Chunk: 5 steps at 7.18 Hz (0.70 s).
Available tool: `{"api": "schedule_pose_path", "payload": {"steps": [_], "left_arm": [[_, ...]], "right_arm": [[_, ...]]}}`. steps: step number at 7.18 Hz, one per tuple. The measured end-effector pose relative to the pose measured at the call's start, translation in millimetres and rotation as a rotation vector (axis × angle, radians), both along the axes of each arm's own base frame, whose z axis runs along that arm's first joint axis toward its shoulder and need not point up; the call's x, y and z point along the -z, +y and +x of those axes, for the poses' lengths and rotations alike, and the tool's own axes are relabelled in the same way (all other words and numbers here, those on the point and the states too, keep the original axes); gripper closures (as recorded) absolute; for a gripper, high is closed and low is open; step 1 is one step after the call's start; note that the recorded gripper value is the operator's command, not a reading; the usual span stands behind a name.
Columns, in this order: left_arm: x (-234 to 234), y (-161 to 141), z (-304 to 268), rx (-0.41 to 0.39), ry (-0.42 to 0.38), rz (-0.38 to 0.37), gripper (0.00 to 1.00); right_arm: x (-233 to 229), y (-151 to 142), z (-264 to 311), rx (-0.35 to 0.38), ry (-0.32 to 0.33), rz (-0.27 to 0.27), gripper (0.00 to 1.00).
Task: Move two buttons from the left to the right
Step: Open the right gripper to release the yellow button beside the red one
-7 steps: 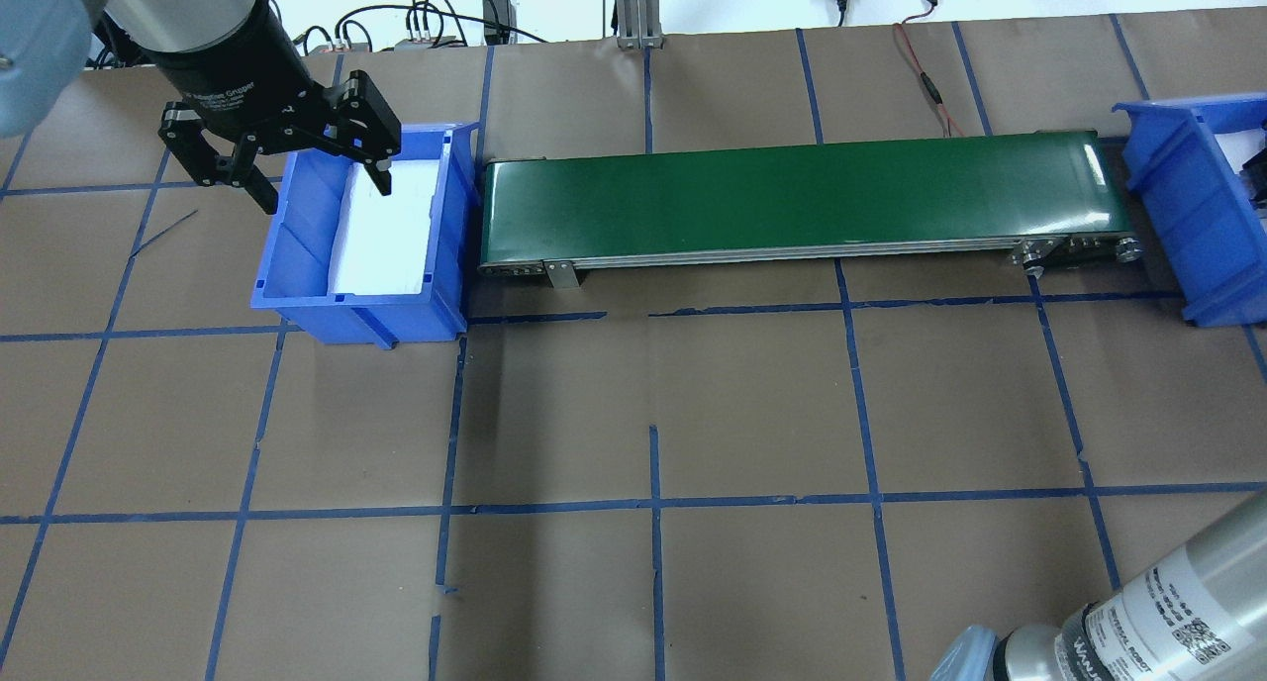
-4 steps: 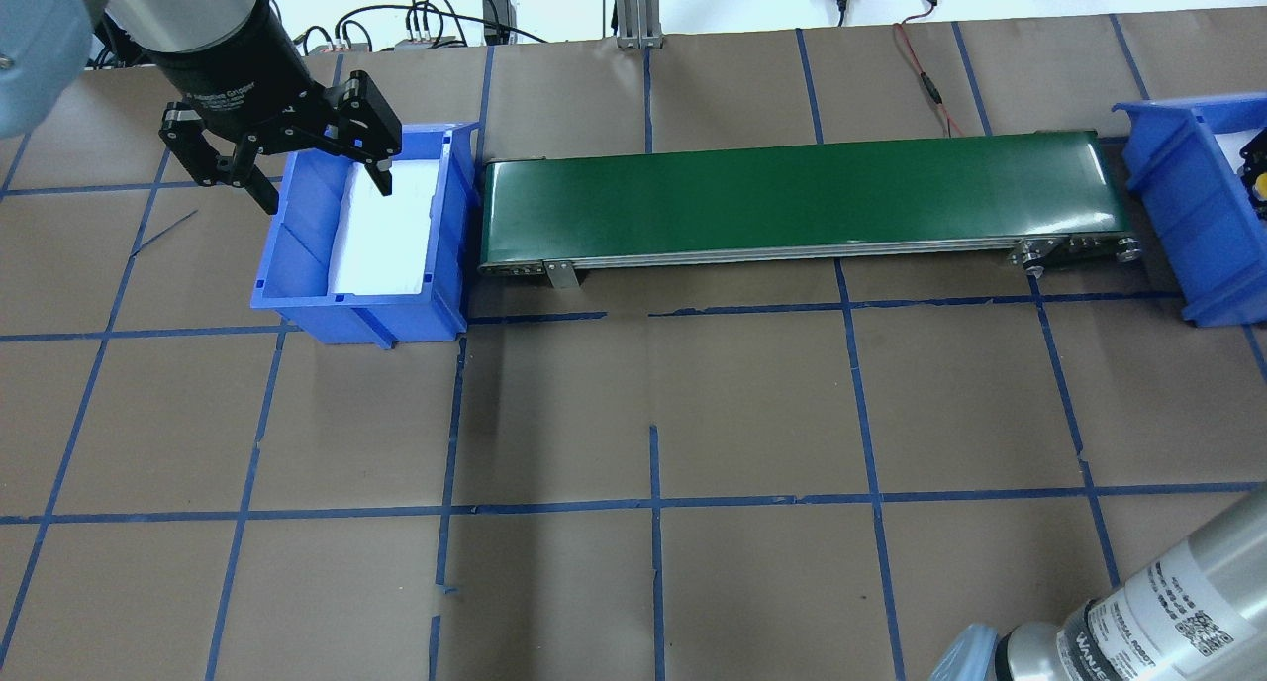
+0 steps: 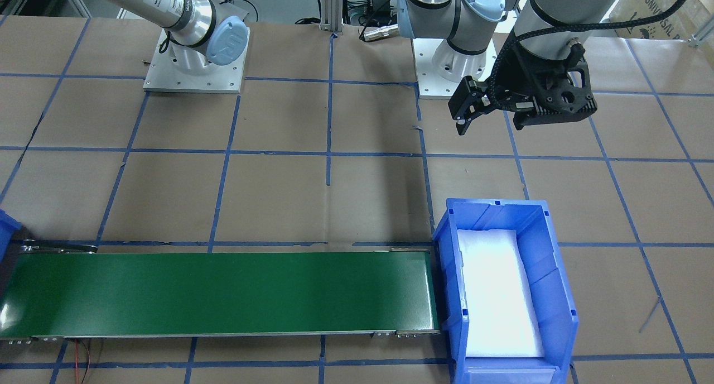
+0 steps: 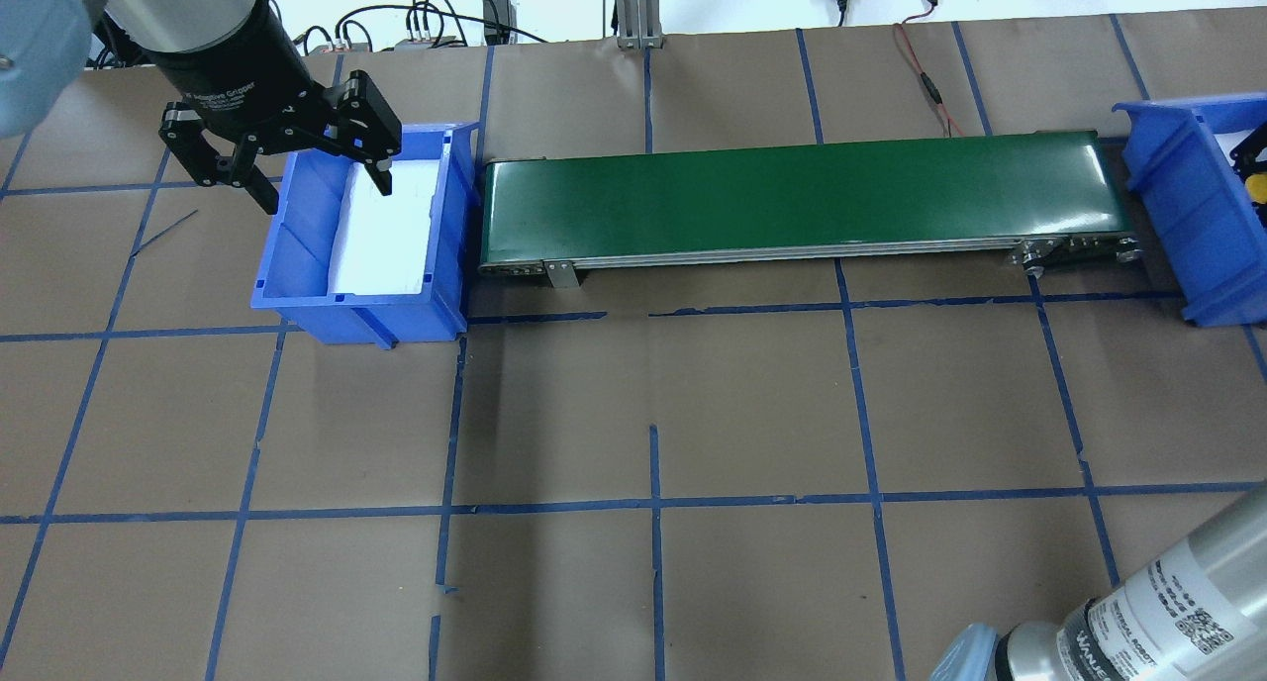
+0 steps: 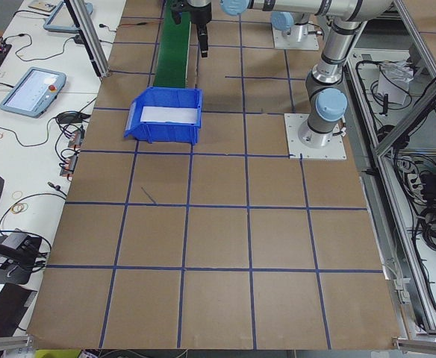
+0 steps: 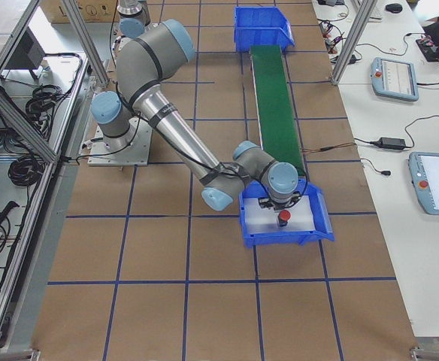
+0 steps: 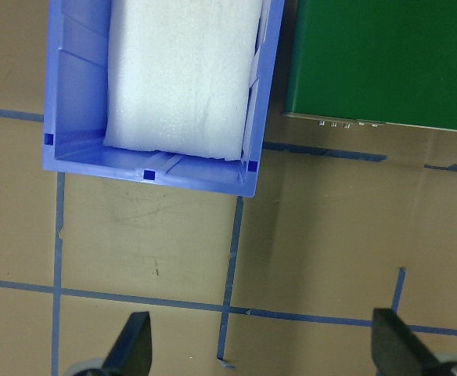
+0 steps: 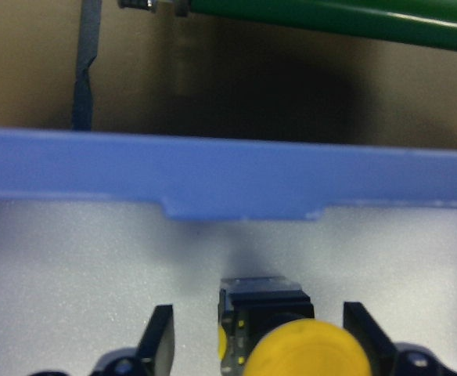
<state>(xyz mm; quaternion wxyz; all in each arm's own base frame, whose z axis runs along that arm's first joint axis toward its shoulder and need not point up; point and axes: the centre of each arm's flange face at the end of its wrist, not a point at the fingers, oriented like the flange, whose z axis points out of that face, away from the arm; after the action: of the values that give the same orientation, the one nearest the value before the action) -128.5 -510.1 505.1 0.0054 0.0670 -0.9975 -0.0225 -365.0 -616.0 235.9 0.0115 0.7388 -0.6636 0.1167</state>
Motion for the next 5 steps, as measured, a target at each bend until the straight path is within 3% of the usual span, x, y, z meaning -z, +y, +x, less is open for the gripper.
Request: {"api": "schedule_pose_path", "payload": {"steps": [2, 5], "left_arm": [[0.0, 0.2, 0.0, 0.000, 0.000, 0.001, 0.01], [-1.0, 0.1, -0.5, 0.000, 0.002, -0.001, 0.00]], "right_arm": [[-59.3, 17.9, 14.5, -0.001, 0.024, 0.011, 0.00], [-179.5, 82.1, 53.8, 0.001, 0.173, 0.104, 0.00]]}}
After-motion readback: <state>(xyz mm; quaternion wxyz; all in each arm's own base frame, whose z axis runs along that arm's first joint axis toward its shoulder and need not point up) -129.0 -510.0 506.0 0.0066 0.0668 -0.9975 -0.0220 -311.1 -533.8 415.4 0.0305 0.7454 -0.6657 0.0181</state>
